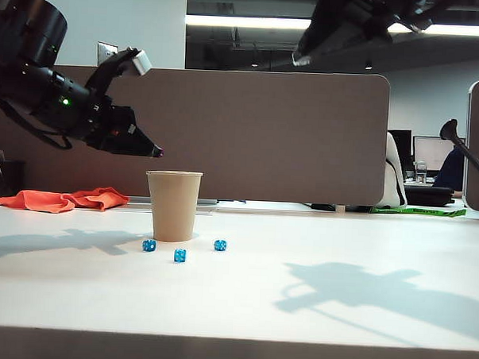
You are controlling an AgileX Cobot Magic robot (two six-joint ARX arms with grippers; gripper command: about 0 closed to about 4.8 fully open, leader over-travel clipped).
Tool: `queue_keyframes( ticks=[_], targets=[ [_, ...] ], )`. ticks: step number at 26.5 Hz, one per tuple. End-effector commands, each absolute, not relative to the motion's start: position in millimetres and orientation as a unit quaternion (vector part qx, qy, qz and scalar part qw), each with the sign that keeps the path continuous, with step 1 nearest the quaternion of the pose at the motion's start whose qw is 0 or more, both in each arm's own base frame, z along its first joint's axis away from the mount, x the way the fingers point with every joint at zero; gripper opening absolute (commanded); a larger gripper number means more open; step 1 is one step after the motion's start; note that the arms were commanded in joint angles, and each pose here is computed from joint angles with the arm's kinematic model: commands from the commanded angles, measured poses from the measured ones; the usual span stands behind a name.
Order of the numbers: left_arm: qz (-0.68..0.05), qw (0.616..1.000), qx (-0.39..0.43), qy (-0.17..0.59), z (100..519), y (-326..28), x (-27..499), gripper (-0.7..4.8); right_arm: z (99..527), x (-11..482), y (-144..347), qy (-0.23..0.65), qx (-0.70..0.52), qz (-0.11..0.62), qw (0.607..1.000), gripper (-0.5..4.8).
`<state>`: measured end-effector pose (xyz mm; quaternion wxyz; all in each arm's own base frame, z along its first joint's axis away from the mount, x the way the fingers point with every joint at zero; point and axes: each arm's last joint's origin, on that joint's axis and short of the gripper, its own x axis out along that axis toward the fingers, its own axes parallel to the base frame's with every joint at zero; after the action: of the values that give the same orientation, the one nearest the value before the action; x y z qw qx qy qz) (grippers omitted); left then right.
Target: Pick up the dice with a different color and drop it into the paper cup.
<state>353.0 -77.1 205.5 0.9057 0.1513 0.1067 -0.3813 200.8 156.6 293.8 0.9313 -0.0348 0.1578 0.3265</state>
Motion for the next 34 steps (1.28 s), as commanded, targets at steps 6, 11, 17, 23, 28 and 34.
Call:
queue_keyframes(
  ticks=[6, 11, 17, 23, 28, 34],
  targets=[
    [-0.387, 0.904, 0.150, 0.100, 205, -83, 363, 0.52, 298, 201, 157, 0.142, -0.027, 0.332, 0.932, -0.05],
    [-0.386, 0.907, 0.139, 0.093, 214, -86, 374, 0.52, 298, 201, 157, 0.143, -0.027, 0.332, 0.932, -0.05],
    [-0.429, 0.888, 0.120, 0.112, 212, -101, 369, 0.52, 296, 200, 157, 0.153, -0.031, 0.330, 0.931, -0.05],
    [-0.420, 0.890, 0.125, 0.128, 210, -104, 367, 0.52, 293, 200, 156, 0.165, -0.035, 0.329, 0.929, -0.04],
    [-0.404, 0.896, 0.130, 0.131, 210, -103, 368, 0.53, 293, 200, 156, 0.165, -0.035, 0.329, 0.929, -0.04],
    [-0.397, 0.899, 0.132, 0.130, 211, -103, 369, 0.97, 293, 200, 156, 0.165, -0.035, 0.329, 0.929, -0.04]
  ],
)
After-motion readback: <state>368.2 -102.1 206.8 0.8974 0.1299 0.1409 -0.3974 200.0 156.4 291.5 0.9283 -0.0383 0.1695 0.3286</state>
